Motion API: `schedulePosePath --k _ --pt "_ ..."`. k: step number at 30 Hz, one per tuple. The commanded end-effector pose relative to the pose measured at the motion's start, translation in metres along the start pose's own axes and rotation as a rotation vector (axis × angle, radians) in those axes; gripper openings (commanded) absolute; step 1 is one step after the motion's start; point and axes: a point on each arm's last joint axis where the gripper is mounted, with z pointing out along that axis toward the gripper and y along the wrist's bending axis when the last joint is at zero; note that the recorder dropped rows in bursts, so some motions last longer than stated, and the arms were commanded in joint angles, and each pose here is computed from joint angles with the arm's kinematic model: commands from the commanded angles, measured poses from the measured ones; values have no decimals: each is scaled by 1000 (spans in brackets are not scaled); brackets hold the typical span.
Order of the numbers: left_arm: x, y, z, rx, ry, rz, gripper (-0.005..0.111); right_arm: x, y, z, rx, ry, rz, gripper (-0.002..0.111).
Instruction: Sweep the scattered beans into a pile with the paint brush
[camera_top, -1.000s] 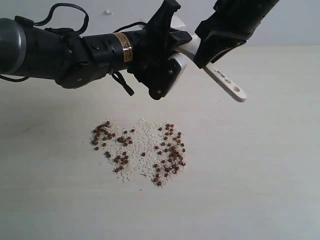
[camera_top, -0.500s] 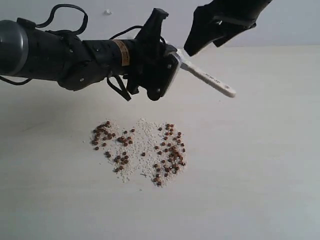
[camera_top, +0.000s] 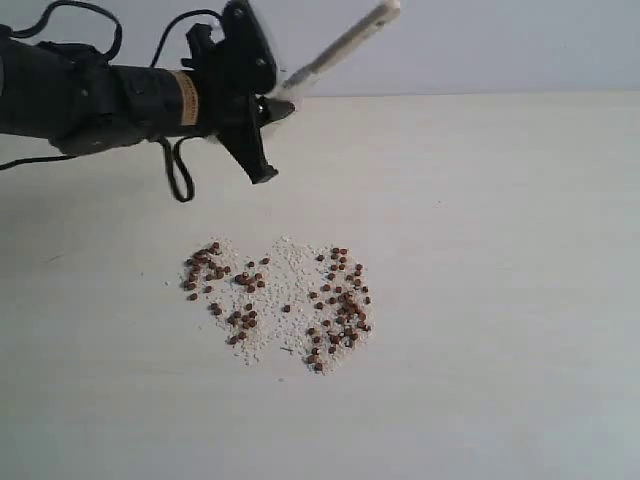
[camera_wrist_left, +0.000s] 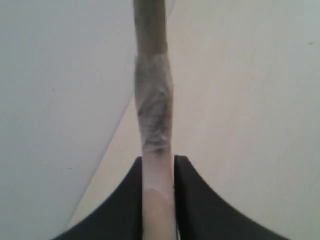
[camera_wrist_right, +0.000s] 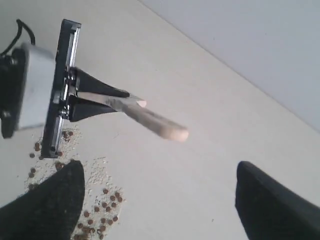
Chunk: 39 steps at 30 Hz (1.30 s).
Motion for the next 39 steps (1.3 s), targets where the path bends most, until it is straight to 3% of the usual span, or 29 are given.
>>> schedulePosePath --k 1,2,5,8,10,15,19,22,29,32,39 --pt "14 13 -27 333 -344 -227 0 3 -2 2 10 4 -65 75" --pt "25 24 -37 349 -434 -284 0 5 -2 4 13 2 -83 75" --pt "41 37 -46 351 -496 -364 0 7 0 8 -13 -3 -119 75" --pt "65 47 -48 330 -519 -439 0 11 12 21 -168 -92 -219 75" --pt "67 47 -45 325 -519 -458 0 14 21 31 -264 -191 -308 75" --pt "65 49 -44 304 -534 -482 0 10 22 57 -353 -448 -323 75" --pt "65 50 -44 298 -537 -496 0 15 14 85 -372 -488 -301 75" --pt "64 50 -44 297 -540 -519 0 25 7 114 -384 -489 -313 69" --pt "60 47 -42 317 -541 -542 0 26 5 143 -516 -693 -312 68" --pt "59 43 -41 345 -531 -524 0 27 7 151 -598 -716 -329 68" --pt "49 32 -36 428 -515 -441 0 30 2 163 -626 -725 -312 68"
